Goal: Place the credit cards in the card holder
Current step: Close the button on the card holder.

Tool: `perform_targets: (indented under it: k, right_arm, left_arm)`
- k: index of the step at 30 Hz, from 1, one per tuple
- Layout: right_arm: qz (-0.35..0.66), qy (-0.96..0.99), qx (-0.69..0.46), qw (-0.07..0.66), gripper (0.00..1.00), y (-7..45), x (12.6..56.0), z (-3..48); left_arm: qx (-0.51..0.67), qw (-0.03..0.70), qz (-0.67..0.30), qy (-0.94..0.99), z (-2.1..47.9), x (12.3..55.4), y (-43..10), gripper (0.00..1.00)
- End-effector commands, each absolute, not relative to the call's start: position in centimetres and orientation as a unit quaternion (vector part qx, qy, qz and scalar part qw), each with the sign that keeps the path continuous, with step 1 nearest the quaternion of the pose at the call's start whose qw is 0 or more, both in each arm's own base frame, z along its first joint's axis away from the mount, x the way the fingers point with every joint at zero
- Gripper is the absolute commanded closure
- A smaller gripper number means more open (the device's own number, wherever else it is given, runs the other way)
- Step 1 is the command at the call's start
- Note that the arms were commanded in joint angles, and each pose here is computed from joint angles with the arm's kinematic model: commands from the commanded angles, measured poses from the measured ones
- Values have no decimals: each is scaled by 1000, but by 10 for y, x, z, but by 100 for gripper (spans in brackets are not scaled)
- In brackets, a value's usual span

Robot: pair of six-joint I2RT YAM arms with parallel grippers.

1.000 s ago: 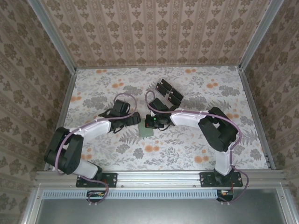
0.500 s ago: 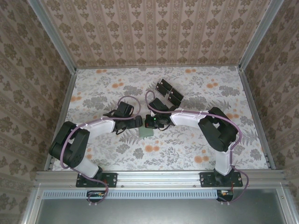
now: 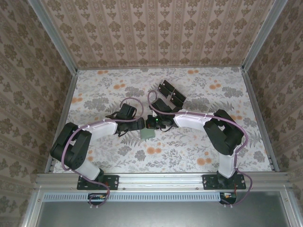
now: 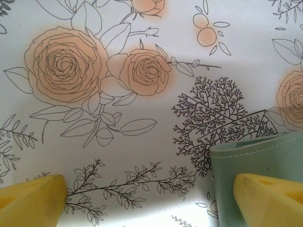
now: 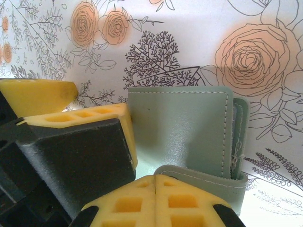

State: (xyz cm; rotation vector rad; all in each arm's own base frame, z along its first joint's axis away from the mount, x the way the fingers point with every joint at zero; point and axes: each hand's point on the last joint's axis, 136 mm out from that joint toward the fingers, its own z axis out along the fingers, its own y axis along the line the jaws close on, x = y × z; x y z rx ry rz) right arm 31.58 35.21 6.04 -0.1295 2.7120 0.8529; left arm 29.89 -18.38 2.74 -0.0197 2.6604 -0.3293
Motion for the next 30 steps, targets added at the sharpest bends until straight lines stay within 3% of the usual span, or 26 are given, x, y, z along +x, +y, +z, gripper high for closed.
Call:
perform_targets:
  k: [1,30]
  right_arm:
    - [312,938,-58,139,100,359,309,65]
    - [272,956,-28,103,100,343,308,11]
  left_arm:
    - [10,192,-115,975,6,283,-185,0]
    - [15,189,-113,975,4,281,-186,0]
